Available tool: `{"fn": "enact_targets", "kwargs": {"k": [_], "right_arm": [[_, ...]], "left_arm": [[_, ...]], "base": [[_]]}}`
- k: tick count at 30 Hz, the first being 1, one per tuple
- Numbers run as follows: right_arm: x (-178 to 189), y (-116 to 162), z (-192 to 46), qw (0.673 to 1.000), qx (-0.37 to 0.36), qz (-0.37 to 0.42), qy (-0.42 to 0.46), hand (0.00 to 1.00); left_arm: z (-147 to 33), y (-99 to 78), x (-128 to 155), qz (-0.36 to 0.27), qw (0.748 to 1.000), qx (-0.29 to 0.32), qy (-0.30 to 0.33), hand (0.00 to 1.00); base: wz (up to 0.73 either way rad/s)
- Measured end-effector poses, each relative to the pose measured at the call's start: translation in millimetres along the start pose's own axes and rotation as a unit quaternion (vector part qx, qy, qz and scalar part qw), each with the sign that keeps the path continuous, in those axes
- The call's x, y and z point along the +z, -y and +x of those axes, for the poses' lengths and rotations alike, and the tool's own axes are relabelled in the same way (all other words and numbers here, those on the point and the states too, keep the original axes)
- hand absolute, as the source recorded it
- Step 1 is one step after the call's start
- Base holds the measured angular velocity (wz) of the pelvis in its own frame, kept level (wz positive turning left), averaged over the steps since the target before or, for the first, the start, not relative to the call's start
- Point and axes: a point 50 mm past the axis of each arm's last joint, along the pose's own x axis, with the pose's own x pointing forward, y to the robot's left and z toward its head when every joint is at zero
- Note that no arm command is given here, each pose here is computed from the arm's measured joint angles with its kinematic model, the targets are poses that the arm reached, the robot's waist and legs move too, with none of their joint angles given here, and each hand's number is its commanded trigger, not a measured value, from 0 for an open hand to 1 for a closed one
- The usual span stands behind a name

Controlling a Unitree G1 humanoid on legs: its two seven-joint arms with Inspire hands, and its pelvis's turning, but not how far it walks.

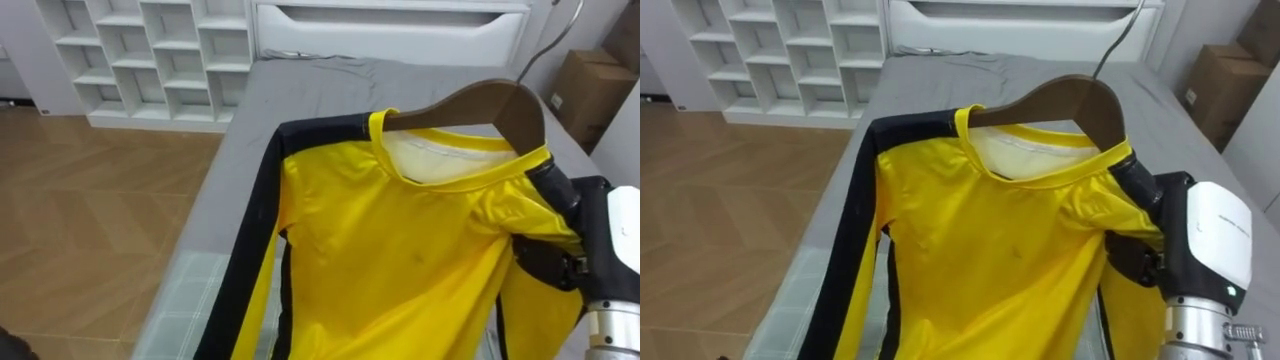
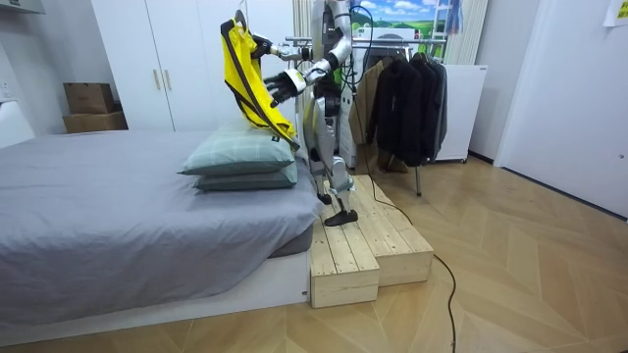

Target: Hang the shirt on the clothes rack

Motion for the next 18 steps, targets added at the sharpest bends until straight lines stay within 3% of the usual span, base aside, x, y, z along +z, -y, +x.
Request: {"fn": "enact_targets", "kwargs": {"k": [5,10,18], "right_arm": [[1,0,1,1.000,0.000,0.000,0.002,1.00],[1,0,1,1.000,0.007,-0.002,0.002,1.00],[11,7,3,1.000,0.010,0.007,0.019,1.00]], "left_arm": [[-3.6,-4.8,-22,0.024,0.999,0.010,-0.034,0.00],[-20.0,-15.1,-69,0.072,0.989,0.004,-0.131,0.00],[-38.2,-28.8,-105,0.130,0.973,-0.001,-0.189,0.00]], "base": [[0.00],[0.00],[0.00]]}}
